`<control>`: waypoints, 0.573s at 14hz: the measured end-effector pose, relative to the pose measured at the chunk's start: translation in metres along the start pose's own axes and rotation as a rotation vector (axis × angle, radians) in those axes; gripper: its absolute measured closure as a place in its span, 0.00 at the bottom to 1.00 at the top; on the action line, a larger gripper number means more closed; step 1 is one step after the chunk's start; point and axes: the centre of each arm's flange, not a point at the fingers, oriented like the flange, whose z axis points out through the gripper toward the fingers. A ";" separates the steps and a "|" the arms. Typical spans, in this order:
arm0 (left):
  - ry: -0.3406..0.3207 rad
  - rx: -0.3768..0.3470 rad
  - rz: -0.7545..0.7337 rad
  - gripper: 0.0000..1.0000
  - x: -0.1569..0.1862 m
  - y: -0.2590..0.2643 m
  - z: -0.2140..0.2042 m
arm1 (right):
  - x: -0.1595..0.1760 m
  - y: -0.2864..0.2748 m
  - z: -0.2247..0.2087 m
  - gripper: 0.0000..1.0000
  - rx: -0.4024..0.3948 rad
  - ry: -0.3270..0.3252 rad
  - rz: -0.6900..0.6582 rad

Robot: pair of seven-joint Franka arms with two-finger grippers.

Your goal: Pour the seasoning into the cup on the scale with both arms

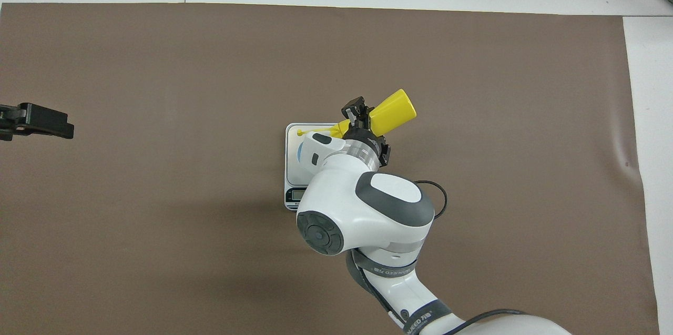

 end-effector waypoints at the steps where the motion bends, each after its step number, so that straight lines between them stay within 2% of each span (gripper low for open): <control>1: 0.000 0.000 0.000 0.00 0.000 0.000 0.000 | 0.000 0.000 0.000 0.59 -0.002 -0.003 -0.008; 8: 0.000 0.000 0.000 0.00 0.000 0.000 0.000 | -0.003 -0.001 0.001 0.59 0.002 -0.029 -0.023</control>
